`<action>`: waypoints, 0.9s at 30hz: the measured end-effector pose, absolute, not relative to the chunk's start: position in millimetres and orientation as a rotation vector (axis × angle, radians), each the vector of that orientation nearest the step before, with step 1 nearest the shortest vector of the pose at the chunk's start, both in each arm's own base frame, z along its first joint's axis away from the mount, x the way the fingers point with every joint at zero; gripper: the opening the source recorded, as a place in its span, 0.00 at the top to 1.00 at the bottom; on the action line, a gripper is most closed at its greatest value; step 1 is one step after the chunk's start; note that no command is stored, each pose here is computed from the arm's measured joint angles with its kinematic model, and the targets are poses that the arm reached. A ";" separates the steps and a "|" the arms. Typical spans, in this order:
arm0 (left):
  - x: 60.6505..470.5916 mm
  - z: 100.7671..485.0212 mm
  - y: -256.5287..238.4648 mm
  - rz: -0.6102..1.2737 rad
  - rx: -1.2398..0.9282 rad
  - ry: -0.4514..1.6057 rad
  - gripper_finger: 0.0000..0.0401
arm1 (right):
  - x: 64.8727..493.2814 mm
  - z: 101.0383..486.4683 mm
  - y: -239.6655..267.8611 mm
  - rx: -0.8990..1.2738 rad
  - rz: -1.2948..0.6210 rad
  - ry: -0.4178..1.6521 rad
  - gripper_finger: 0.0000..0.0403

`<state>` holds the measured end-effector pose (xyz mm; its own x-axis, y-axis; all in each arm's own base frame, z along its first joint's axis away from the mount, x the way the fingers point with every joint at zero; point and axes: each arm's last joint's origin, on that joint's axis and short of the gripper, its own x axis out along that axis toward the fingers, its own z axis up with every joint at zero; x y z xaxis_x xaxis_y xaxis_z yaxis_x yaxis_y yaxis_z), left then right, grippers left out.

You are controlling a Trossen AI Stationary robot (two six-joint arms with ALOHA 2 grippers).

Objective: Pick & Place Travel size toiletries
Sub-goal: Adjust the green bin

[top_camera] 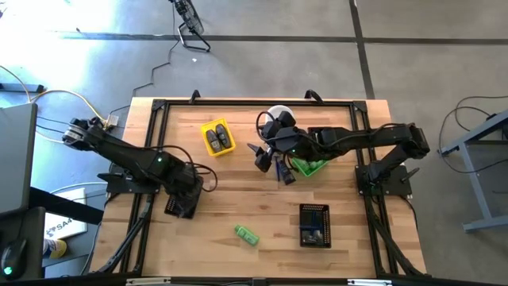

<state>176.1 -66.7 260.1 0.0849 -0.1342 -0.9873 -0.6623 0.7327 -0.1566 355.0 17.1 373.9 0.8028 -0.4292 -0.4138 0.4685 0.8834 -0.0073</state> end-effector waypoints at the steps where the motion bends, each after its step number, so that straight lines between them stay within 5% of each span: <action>1: 175.2 261.1 -66.3 0.436 -0.690 1.455 0.71 | 355.0 373.9 17.2 0.094 -0.480 0.421 0.24; 17: 159.5 302.5 -36.8 0.286 -0.741 1.030 0.99 | 355.1 373.8 17.5 0.076 -0.460 0.429 0.24; 27: 178.6 348.8 -34.2 -0.026 -0.327 0.461 0.97 | 355.3 372.5 19.4 0.099 -0.399 0.449 0.27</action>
<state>178.6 -34.2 348.8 0.8962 -0.0981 -0.4326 -0.0487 0.9476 -0.3157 355.3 19.4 372.5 0.8253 -0.3533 -0.4405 0.3962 0.9181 0.0060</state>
